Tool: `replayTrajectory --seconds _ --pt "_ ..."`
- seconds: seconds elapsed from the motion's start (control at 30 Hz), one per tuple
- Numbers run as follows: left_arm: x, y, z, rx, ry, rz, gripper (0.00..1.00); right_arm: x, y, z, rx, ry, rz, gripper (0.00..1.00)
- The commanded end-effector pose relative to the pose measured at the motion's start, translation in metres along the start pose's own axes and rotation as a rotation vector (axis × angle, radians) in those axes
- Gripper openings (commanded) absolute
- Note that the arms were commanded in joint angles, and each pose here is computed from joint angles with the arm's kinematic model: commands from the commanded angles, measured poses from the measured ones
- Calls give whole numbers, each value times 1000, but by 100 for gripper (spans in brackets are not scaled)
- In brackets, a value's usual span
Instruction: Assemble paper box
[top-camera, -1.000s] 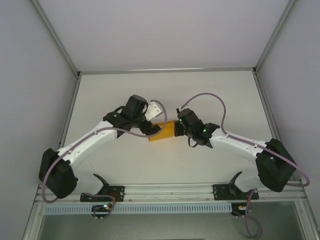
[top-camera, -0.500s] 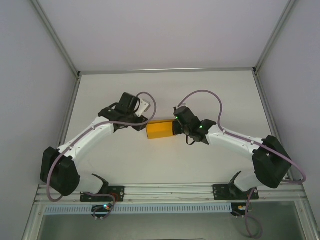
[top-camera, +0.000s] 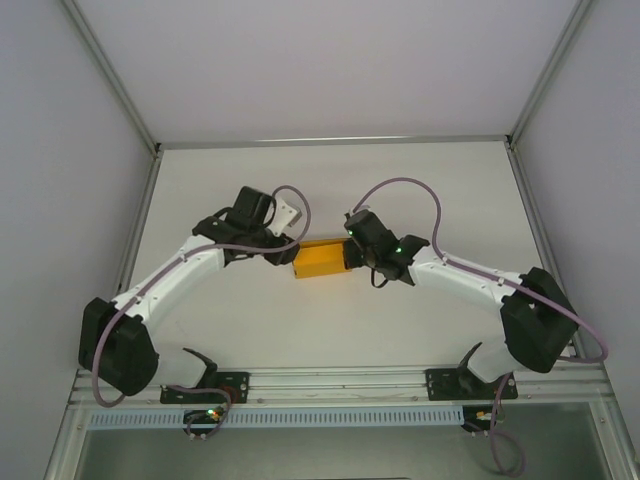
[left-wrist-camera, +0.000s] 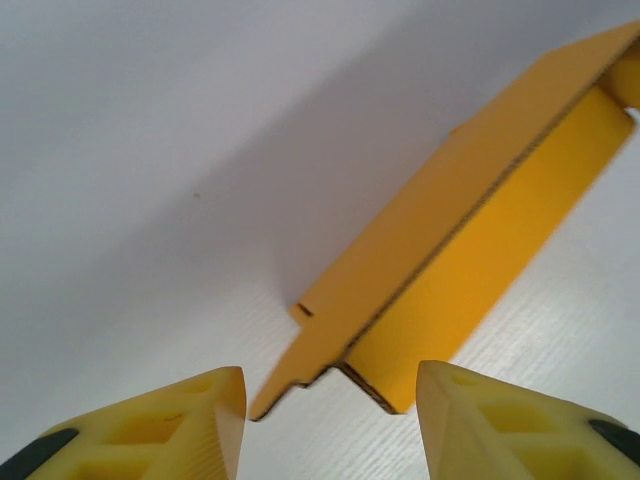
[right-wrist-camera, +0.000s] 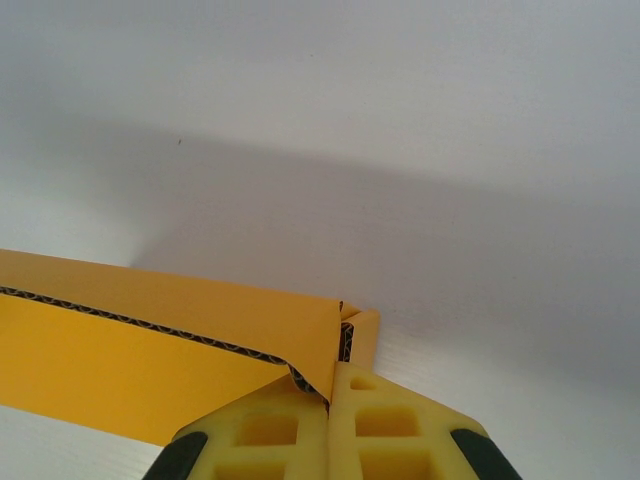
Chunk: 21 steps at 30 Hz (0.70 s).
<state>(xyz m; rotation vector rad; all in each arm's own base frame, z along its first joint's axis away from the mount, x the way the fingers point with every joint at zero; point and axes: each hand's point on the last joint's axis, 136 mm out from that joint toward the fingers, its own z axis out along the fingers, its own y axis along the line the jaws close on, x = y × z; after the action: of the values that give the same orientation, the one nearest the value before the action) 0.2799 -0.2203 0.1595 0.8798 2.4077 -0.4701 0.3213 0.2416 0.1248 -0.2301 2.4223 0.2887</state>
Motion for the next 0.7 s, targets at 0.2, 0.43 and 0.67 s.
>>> replayTrajectory --seconds 0.2,0.43,0.67 --pt "-1 -6 3 146 -8 59 38 85 -24 14 80 320 -89 0" --pt "7 6 4 74 21 41 28 84 -25 12 83 319 -92 0" --pt "4 11 6 46 15 24 24 83 -25 11 85 314 -95 0"
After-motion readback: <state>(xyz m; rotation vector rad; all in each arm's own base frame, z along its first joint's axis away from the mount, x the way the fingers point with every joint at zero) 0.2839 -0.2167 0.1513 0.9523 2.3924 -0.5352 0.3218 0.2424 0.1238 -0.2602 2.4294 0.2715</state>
